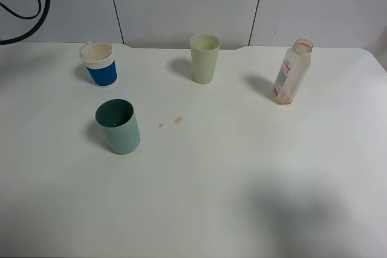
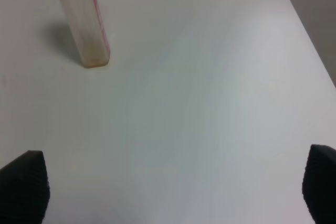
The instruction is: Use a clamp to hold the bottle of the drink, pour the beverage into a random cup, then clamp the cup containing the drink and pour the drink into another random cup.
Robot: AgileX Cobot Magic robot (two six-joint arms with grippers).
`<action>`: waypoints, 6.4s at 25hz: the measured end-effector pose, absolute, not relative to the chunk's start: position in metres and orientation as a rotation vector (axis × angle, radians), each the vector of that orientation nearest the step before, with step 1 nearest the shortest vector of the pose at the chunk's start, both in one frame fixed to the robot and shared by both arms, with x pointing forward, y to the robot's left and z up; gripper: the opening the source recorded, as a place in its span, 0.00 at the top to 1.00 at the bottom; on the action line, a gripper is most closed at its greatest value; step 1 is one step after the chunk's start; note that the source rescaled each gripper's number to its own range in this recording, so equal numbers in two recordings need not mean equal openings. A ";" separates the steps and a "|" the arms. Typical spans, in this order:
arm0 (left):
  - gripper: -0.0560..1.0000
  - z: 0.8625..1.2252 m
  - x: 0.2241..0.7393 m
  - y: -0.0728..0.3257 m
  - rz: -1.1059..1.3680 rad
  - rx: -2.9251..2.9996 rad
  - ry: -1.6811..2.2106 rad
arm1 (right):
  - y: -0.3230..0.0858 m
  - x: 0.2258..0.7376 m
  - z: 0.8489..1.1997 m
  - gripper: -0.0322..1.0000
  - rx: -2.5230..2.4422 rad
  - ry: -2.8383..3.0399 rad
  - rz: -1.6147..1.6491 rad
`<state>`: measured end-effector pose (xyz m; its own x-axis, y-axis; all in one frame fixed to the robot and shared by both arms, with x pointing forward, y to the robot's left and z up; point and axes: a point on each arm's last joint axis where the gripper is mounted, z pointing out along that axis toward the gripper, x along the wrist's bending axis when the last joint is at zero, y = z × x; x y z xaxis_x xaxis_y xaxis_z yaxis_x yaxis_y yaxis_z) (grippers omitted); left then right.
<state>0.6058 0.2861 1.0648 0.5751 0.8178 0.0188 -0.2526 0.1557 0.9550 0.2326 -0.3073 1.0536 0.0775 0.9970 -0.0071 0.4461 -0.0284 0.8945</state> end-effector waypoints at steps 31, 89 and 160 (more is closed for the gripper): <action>0.29 1.177 0.477 0.306 1.254 1.044 0.853 | -0.307 0.233 1.054 0.00 1.585 1.473 0.903; 0.29 1.111 0.265 0.302 1.142 1.362 1.303 | -0.307 0.233 1.054 0.00 1.585 1.473 0.903; 0.09 1.055 0.233 0.300 0.932 1.549 1.500 | -0.307 0.233 1.054 0.00 1.585 1.473 0.903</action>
<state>0.2333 0.3000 1.0551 0.0380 0.9992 -0.0094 0.4337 -0.0080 0.9010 0.2326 -0.3073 1.0536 0.0775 0.9970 -0.0071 0.4461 -0.0284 0.8945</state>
